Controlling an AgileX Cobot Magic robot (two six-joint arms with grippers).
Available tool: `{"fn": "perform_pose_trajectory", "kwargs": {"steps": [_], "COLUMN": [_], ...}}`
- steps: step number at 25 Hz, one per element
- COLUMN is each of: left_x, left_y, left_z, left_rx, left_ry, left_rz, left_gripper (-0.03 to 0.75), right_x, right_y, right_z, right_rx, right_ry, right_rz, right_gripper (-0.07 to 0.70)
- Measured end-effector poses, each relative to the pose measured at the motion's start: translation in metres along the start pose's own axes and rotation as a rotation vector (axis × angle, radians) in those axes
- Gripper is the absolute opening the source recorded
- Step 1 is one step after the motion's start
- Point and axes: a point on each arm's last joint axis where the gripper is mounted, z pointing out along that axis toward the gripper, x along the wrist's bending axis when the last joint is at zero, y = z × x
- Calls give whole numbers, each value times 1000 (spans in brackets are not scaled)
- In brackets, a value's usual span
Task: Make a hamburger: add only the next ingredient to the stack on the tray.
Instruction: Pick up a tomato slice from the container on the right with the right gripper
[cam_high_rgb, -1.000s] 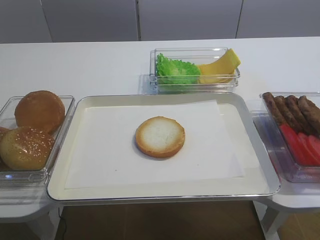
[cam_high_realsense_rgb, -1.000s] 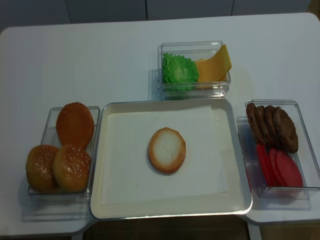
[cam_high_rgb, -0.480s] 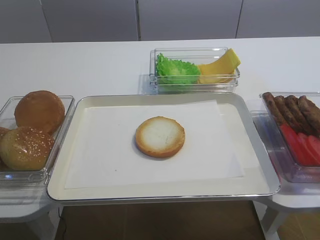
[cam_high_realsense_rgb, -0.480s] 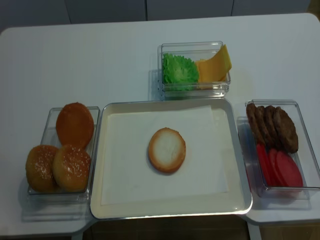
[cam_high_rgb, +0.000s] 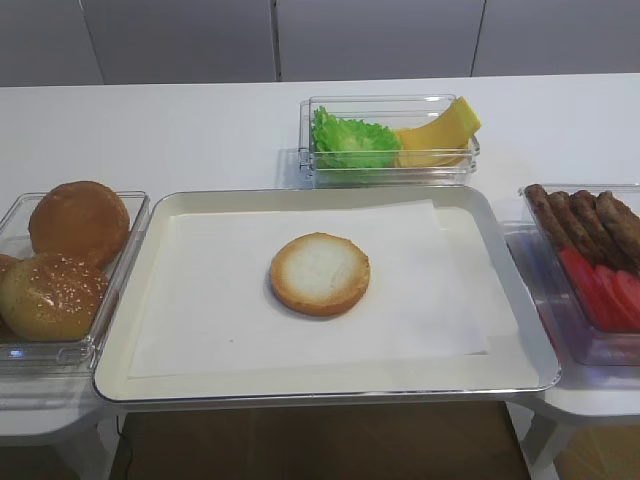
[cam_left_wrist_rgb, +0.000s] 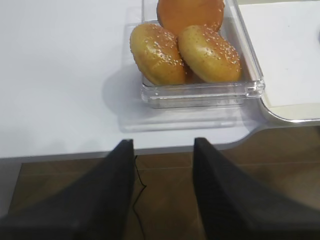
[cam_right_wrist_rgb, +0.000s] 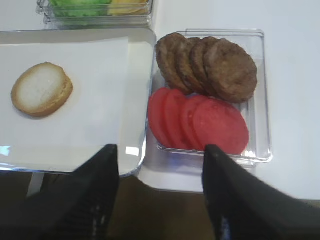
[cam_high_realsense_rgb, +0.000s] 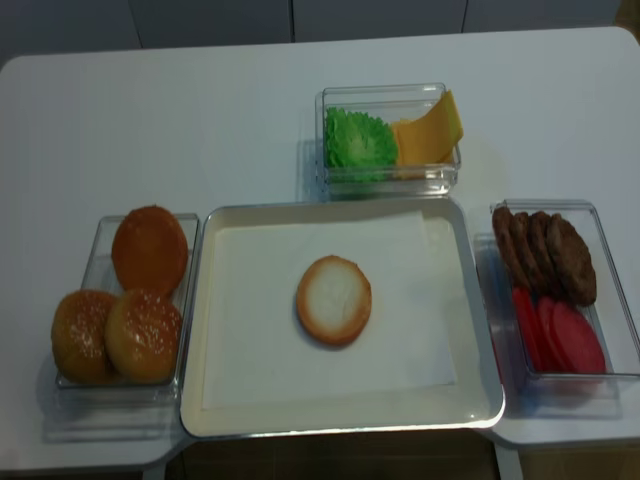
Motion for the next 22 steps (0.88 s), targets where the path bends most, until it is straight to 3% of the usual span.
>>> {"fn": "perform_pose_trajectory", "kwargs": {"steps": [7,11,14,22], "left_x": [0,0,0,0], "left_y": [0,0,0,0], "left_z": [0,0,0,0], "left_rx": [0,0,0,0], "left_ry": [0,0,0,0], "left_rz": [0,0,0,0], "left_gripper": [293,293,293,293], "right_x": [5,10,15,33], "right_y": [53,65,67,57], "right_z": [46,73,93,146], "right_rx": [169,262,333,498], "right_ry": [60,64,34,-82], "right_rz": [82,90,74,-47], "right_gripper": [403,383,380,378]}}
